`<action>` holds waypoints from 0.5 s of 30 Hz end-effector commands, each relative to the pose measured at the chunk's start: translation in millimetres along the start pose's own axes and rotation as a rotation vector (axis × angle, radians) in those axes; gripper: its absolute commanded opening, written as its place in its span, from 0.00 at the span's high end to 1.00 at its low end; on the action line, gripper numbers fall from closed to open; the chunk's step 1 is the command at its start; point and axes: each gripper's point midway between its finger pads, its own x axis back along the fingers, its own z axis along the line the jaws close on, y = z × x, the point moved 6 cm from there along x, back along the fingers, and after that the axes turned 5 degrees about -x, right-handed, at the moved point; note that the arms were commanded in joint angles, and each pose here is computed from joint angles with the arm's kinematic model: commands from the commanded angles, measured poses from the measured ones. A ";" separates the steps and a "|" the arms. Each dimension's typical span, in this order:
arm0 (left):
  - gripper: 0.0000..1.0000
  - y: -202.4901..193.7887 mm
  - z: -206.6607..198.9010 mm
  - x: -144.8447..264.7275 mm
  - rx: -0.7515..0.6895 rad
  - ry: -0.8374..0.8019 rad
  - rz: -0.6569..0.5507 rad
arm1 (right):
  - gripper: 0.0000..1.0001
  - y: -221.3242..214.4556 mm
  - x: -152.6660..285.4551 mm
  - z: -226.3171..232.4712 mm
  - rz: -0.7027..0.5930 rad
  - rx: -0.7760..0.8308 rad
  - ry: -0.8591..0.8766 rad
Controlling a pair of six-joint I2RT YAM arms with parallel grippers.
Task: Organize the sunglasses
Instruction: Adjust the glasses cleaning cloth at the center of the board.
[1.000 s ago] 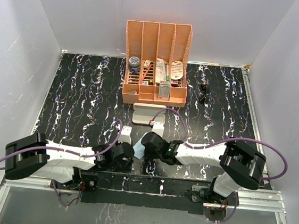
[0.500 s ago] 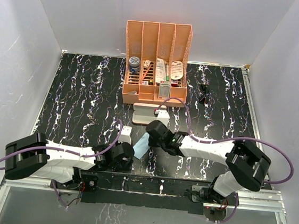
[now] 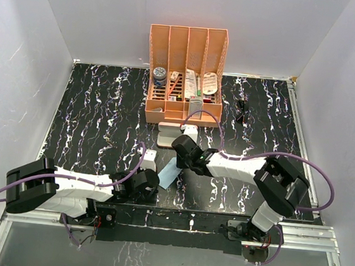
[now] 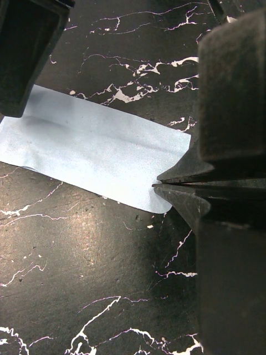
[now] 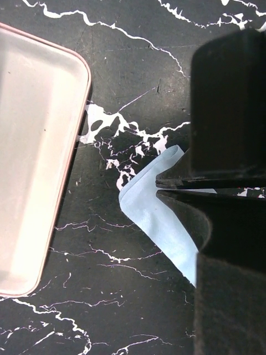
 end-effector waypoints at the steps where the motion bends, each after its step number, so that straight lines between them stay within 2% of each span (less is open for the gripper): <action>1: 1.00 -11.1 9.4 1.5 -0.039 0.030 0.055 | 0.94 17.6 -0.4 15.1 -0.041 0.010 0.057; 5: 1.00 -11.5 8.9 1.0 -0.040 0.029 0.057 | 0.90 16.4 -3.1 17.2 -0.026 0.025 0.065; 15: 1.00 -12.4 9.3 0.8 -0.040 0.030 0.060 | 0.87 6.0 -13.2 17.5 0.028 0.057 0.068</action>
